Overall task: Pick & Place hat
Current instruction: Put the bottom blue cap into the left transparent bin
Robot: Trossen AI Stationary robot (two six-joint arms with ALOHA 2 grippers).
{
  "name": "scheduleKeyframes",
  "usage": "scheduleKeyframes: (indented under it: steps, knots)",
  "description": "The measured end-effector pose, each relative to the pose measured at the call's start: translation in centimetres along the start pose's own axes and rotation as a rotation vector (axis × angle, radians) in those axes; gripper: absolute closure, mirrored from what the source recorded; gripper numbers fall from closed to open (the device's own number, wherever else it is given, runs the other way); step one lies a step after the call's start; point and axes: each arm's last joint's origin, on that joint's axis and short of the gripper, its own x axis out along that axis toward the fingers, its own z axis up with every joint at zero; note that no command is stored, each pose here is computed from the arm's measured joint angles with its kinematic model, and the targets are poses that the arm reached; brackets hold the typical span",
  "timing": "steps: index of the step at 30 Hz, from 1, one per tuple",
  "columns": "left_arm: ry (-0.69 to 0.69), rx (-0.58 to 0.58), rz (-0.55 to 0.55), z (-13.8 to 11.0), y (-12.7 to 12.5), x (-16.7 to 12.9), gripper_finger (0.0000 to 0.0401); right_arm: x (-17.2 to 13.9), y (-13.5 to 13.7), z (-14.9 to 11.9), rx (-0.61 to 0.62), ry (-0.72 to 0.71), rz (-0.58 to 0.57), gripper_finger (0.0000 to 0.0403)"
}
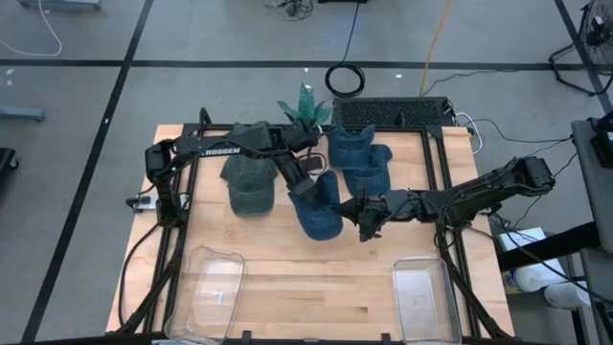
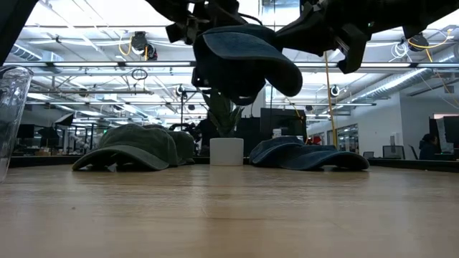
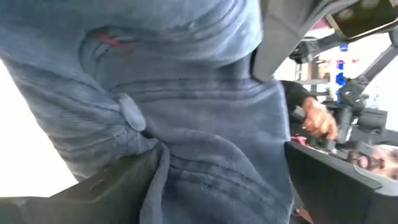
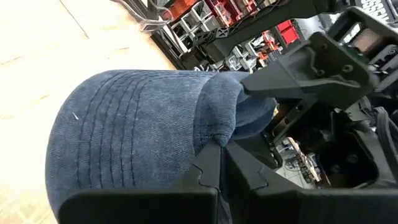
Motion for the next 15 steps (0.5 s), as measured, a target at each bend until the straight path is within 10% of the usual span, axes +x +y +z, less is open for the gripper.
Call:
scheduleKeyframes:
  steps: [7,15]
  knots:
    - [0.060,0.002,-0.111,-0.23,-0.47,0.22,0.0075,0.00,0.00,0.01,0.001,-0.002,0.001,0.0403]
    - [0.016,0.061,-0.145,0.54,-0.46,-0.37,0.0284,0.00,0.00,0.01,0.010,-0.002,0.001,0.0403]
